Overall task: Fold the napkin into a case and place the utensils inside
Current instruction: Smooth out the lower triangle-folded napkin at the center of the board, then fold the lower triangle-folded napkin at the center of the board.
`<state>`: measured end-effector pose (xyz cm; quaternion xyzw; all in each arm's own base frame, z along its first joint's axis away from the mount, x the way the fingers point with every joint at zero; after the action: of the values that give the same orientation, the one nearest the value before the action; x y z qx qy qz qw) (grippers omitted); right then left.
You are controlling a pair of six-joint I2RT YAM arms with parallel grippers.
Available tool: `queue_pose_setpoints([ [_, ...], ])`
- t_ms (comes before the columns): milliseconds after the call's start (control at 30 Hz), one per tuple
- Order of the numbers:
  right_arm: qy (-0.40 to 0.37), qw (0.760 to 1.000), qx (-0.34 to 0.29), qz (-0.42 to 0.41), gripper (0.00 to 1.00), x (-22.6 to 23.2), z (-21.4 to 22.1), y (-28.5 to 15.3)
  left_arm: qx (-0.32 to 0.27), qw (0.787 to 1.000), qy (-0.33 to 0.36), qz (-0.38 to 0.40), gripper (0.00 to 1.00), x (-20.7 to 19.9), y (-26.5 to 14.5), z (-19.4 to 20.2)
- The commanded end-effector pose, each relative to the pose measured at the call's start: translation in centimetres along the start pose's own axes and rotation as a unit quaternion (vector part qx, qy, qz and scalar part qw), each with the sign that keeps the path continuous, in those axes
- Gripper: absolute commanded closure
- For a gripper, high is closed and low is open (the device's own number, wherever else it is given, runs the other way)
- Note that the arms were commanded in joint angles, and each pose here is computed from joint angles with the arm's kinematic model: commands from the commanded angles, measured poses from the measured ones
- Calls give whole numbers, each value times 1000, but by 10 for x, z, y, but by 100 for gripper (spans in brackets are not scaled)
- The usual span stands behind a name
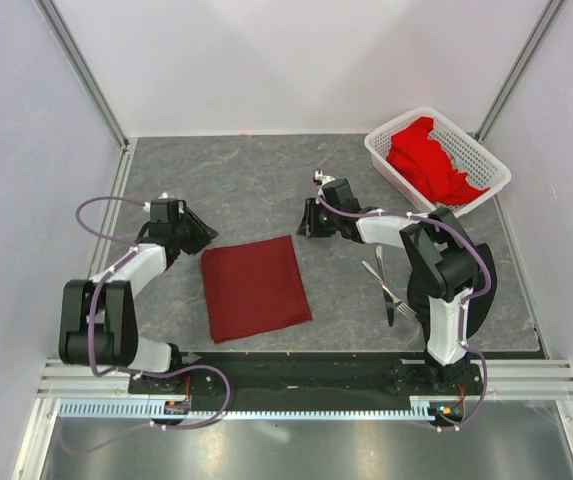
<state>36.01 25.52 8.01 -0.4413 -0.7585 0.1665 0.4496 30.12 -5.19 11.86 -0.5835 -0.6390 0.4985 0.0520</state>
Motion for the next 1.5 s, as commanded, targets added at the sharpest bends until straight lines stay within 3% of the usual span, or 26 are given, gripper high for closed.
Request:
queue_pose_setpoints([
  [0,5,999,16,-48,53,17,6,-29,-40,998,15,39,57,-22,-33,-14],
  [33,10,998,34,-55,46,16,21,-32,-41,998,17,53,57,-26,-40,-13],
  [133,12,994,59,-87,36,25,47,-39,-25,996,21,82,55,-38,-51,-2],
  [367,31,990,102,-93,34,14,101,-46,-8,991,52,124,46,-53,-84,24],
  [500,36,992,104,-66,49,1,109,-43,-2,988,70,134,45,-58,-101,36],
  [633,37,994,96,-47,85,-4,94,-39,10,989,75,129,44,-54,-111,46],
  [800,3,997,56,58,96,-29,56,-35,30,990,78,117,44,-48,-119,53],
  [867,-25,993,66,96,93,-39,47,-39,31,989,85,120,44,-51,-122,50],
  [1000,-72,984,39,158,47,-25,10,-58,27,989,93,111,44,-54,-131,44],
  [1067,-98,975,1,197,37,-12,-5,-77,22,991,92,94,43,-55,-134,39],
  [1100,-119,971,0,207,27,3,-3,-85,11,993,91,81,43,-54,-134,35],
  [1167,-144,962,-29,229,21,23,-7,-102,7,995,81,52,43,-51,-135,28],
  [1333,-202,968,14,150,21,97,54,-111,-21,999,15,-25,43,-24,-129,2],
  [1467,-228,969,56,73,37,144,100,-100,0,998,-46,-30,42,-3,-121,-11],
])
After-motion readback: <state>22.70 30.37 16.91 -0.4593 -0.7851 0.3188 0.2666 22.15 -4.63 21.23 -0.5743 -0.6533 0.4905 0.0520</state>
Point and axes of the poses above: each gripper's point midway between its finger pads, its own y axis out along the fingers, its own x axis along the line the jaws close on, z = x × y, the point moved 8 cm from there along -y, back along the fingers, and after that the axes turned 7 degrees about y, right-handed, at the moved point
